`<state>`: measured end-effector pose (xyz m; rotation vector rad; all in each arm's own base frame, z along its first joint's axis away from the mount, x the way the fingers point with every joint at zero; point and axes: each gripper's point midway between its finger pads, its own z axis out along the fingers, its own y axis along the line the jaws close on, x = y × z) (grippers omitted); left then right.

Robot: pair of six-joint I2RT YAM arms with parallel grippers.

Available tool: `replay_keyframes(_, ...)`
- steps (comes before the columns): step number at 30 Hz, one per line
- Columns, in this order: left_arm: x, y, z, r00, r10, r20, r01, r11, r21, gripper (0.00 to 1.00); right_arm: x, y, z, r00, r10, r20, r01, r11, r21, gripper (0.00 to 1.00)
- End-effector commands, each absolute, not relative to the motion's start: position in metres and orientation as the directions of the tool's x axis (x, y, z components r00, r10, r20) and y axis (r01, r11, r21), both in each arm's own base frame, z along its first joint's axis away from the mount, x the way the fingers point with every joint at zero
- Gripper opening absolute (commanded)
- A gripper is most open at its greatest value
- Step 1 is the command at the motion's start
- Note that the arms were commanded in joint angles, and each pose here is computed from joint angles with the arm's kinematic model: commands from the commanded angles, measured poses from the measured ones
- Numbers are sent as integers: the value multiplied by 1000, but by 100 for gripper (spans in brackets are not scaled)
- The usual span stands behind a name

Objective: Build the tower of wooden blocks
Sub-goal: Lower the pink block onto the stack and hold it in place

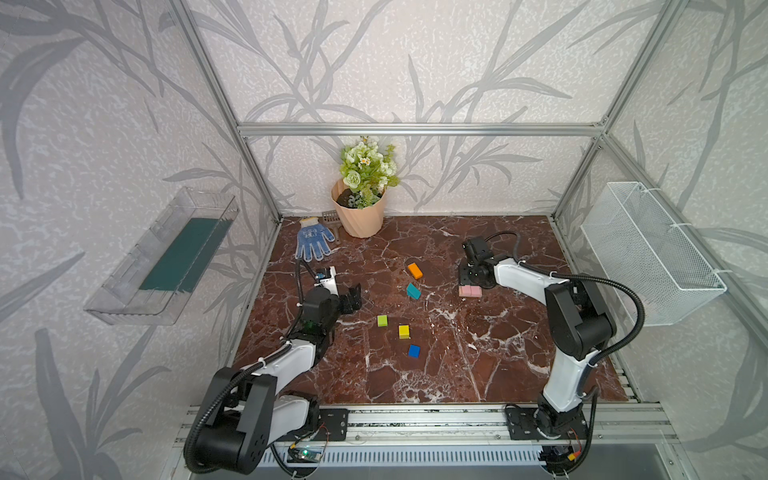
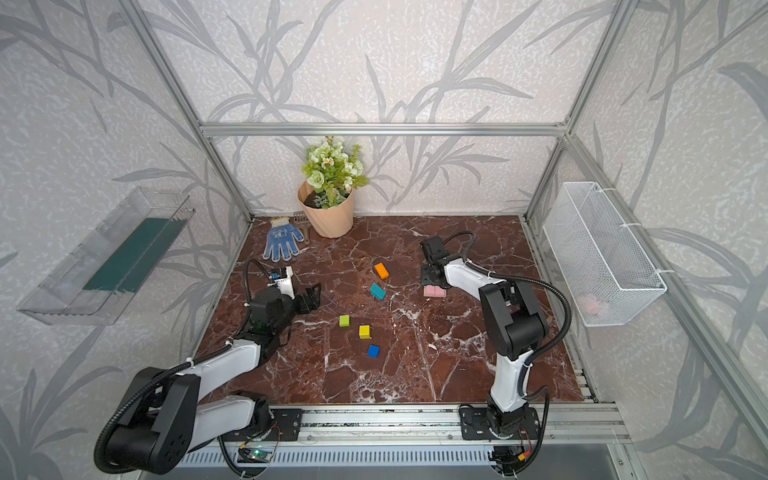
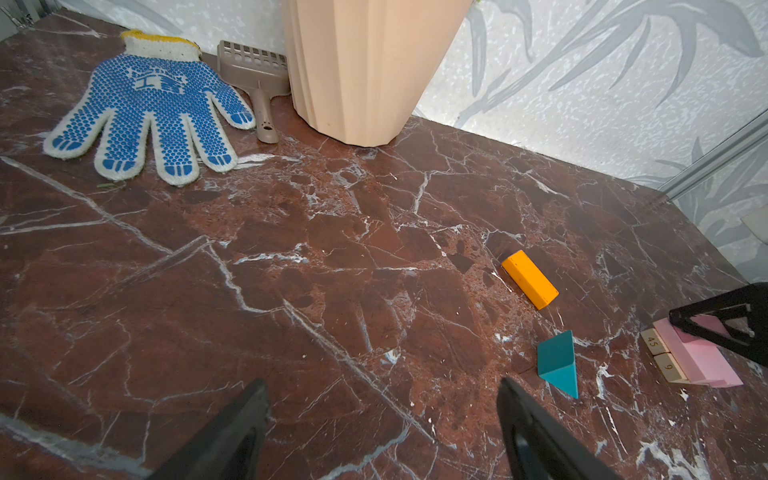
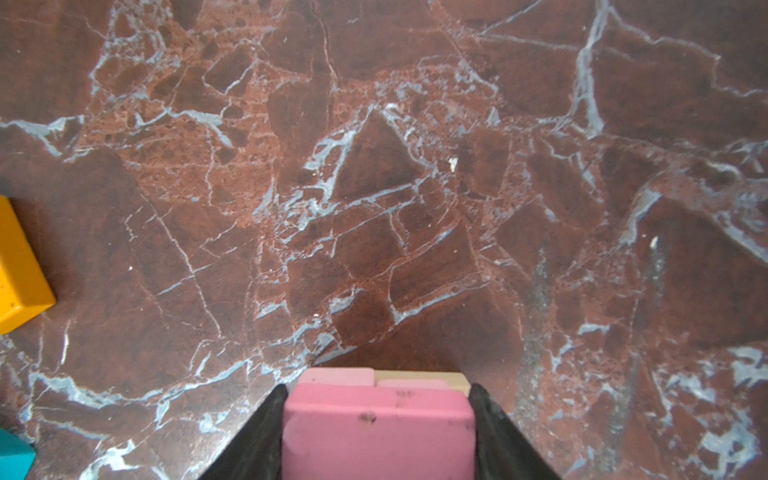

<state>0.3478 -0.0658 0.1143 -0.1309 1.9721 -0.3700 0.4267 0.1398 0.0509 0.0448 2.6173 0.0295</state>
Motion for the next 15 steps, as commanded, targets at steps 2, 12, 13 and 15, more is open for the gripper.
replay_keyframes(2,355,-68,127,-392,-256,-884,93,944,-315,87,428,141,56,-867,46,-497,28,999,42,33)
replay_keyframes(12,354,-68,127,-392,-256,-883,93,944,-315,87,427,140,55,-866,48,-497,32,999,40,34)
replay_keyframes(13,354,-68,127,-392,-256,-884,93,944,-315,87,427,140,55,-866,48,-498,33,999,39,34)
replay_keyframes(15,355,-68,127,-392,-257,-884,94,944,-316,87,427,139,56,-866,50,-498,36,999,37,35)
